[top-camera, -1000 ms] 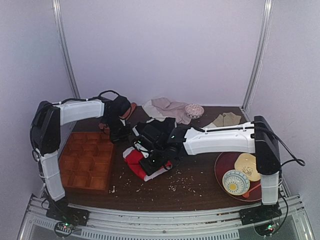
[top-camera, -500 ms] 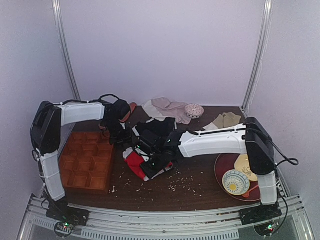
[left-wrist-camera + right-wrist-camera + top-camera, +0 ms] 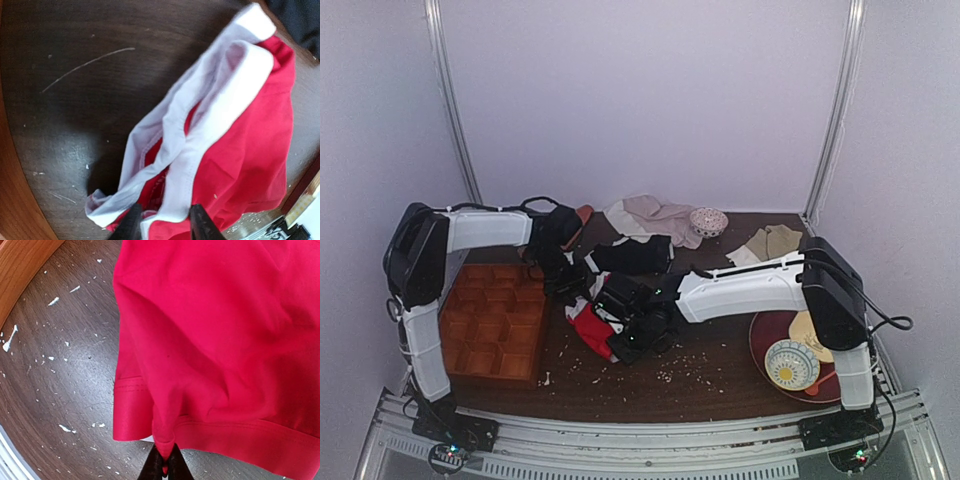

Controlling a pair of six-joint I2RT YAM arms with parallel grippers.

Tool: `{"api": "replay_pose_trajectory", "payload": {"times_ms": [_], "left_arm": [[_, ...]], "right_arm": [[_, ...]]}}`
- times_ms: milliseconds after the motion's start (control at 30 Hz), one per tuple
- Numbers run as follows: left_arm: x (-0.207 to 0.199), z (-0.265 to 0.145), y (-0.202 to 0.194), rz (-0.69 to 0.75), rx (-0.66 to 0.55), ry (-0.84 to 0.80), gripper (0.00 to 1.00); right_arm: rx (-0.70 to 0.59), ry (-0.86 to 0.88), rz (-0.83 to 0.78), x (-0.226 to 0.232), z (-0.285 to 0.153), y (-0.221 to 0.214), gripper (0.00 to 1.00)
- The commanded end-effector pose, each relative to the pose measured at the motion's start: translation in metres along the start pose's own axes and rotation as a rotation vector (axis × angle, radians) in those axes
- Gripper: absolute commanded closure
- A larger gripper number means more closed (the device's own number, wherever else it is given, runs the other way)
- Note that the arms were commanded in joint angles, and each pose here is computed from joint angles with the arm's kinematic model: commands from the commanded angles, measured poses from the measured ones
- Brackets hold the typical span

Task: Roll the underwear
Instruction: Pick up the underwear from the center of the board.

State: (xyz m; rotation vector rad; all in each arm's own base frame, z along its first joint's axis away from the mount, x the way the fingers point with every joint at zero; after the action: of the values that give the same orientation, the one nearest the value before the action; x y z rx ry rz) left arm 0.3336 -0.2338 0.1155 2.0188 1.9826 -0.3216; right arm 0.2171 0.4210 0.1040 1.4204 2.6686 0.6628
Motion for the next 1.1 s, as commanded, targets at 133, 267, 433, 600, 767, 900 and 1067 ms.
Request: {"api": "replay_pose_trajectory", "payload": {"times_ms": [133, 267, 433, 600, 767, 900, 1067], "left_arm": [[0.006, 0.015, 0.002, -0.015, 0.027, 0.009, 0.71], [0.009, 0.016, 0.0, -0.007, 0.031, 0.023, 0.86], [0.009, 0.012, 0.005, 0.013, 0.012, 0.053, 1.0], [0.007, 0.003, 0.018, 0.051, -0.034, 0.107, 1.0], [0.005, 0.01, 0.028, 0.062, -0.043, 0.12, 1.0], [0.004, 0.002, 0.035, 0.075, -0.063, 0.139, 1.0], [-0.005, -0.019, 0.042, 0.093, -0.104, 0.129, 1.0]], "right_arm": [[0.004, -0.015, 0.002, -0.005, 0.002, -0.003, 0.94], [0.009, -0.013, -0.001, -0.005, 0.003, -0.004, 0.94], [0.017, -0.016, -0.009, -0.005, 0.002, -0.006, 0.95], [0.017, -0.052, -0.026, -0.011, 0.004, -0.01, 0.94], [0.024, -0.103, -0.025, -0.026, 0.012, -0.007, 0.95], [0.016, -0.106, -0.028, -0.031, 0.005, -0.004, 0.97], [-0.04, -0.087, -0.037, -0.027, -0.027, 0.008, 0.98]]}}
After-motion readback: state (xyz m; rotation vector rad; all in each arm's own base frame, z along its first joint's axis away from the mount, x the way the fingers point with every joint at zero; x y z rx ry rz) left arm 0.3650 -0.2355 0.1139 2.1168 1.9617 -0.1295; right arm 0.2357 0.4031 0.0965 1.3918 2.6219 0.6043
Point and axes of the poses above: each gripper's point midway between its finger pads, its own z axis out along the fingers, its own x axis along the line the jaws close on, y = z × x, the point moved 7 cm from there along -z, back along the fingers, and after that the axes turned 11 degrees about z, right-handed, at the moved point
